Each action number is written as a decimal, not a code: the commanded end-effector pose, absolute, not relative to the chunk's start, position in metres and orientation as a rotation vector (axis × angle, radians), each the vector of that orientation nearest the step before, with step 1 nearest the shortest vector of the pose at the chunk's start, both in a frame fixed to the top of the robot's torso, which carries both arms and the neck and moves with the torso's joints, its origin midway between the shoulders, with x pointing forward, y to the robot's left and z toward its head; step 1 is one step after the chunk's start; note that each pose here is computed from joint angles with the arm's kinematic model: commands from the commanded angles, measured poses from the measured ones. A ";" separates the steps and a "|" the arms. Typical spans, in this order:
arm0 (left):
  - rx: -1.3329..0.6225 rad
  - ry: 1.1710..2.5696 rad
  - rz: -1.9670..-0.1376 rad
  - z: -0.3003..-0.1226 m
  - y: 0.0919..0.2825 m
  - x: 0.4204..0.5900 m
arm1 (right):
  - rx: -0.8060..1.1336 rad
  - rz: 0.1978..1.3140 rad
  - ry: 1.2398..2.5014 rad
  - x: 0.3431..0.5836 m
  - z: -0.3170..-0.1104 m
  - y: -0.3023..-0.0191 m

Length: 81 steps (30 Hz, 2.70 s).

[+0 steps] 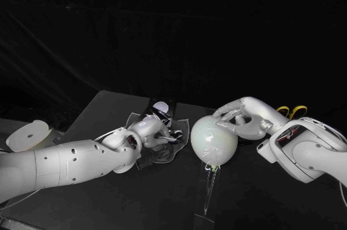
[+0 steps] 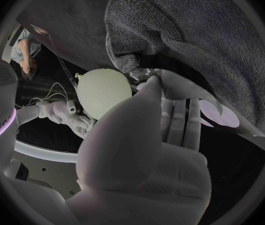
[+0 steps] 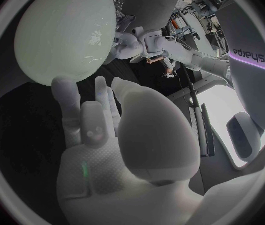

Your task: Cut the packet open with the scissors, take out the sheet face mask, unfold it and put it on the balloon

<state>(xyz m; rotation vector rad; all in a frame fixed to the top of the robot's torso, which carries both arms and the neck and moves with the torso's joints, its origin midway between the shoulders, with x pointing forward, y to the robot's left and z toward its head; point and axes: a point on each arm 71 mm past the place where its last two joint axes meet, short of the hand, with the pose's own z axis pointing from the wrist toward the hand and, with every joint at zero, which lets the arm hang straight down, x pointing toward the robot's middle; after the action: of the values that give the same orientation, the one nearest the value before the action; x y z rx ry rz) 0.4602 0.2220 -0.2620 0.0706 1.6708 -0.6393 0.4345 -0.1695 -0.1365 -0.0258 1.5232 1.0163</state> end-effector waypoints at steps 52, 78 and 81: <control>-1.066 1.578 -1.697 -0.205 0.260 0.461 | 0.110 1.003 1.486 0.474 -0.117 -0.171; -0.929 1.618 -1.797 -0.182 0.235 0.466 | 0.042 0.940 1.481 0.496 -0.080 -0.131; -0.927 1.619 -1.795 -0.182 0.234 0.467 | 0.018 0.941 1.498 0.494 -0.079 -0.128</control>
<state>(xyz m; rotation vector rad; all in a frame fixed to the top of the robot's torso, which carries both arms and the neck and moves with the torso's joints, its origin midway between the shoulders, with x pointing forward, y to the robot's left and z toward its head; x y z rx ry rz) 0.4672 0.2366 -0.1849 -0.9556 1.6244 -1.7628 0.4953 -0.1319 -0.0774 0.0726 1.4581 0.9622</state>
